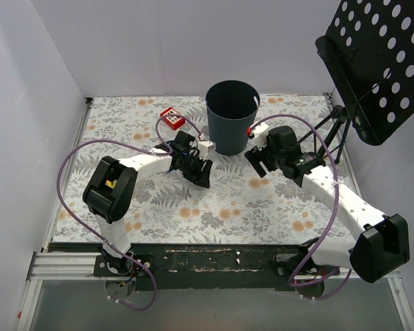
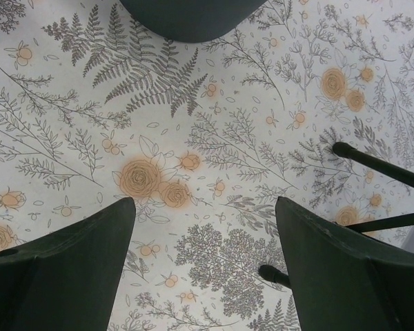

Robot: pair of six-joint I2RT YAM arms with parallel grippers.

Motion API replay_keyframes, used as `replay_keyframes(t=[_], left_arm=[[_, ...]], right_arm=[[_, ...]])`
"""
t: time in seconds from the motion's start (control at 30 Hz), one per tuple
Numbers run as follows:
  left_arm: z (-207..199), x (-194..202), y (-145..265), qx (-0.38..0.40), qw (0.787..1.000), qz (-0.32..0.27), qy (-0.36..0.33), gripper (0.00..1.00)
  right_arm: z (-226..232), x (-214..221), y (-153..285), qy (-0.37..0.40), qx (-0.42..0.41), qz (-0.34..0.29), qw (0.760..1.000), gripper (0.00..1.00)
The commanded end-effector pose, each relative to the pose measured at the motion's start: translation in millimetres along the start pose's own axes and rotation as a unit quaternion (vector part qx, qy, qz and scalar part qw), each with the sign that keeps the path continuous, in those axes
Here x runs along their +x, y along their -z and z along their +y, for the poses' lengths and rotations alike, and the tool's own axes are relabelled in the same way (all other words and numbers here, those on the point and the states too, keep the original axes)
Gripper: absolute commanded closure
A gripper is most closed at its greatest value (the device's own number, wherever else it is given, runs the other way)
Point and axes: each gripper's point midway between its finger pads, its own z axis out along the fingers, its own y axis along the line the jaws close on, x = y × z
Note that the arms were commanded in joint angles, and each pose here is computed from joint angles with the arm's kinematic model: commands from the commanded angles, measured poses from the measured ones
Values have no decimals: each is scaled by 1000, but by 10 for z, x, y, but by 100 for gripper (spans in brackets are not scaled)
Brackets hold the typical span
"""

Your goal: Put the trash bags into the trash bin

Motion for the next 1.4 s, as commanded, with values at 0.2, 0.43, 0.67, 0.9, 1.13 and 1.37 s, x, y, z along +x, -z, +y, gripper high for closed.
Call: replay_keyframes(t=[0.2, 0.43, 0.67, 0.9, 1.13, 1.37], left_arm=[[1421, -853, 1199, -166, 975, -119, 91, 35], [2357, -1060, 1108, -191, 968, -120, 114, 46], [2219, -825, 803, -113, 984, -84, 108, 51], [2083, -668, 1175, -205, 956, -128, 164, 45], [1493, -462, 1198, -181, 961, -133, 159, 46], [1272, -387, 872, -136, 963, -112, 203, 58]], right_arm=[[61, -260, 26, -26, -26, -30, 999, 10], [328, -387, 70, -30, -107, -45, 993, 13], [290, -364, 53, -26, -96, -42, 994, 13], [319, -267, 46, -26, -96, -38, 994, 13], [389, -237, 11, -29, -111, -36, 993, 13], [402, -243, -6, -32, -116, -37, 992, 13]])
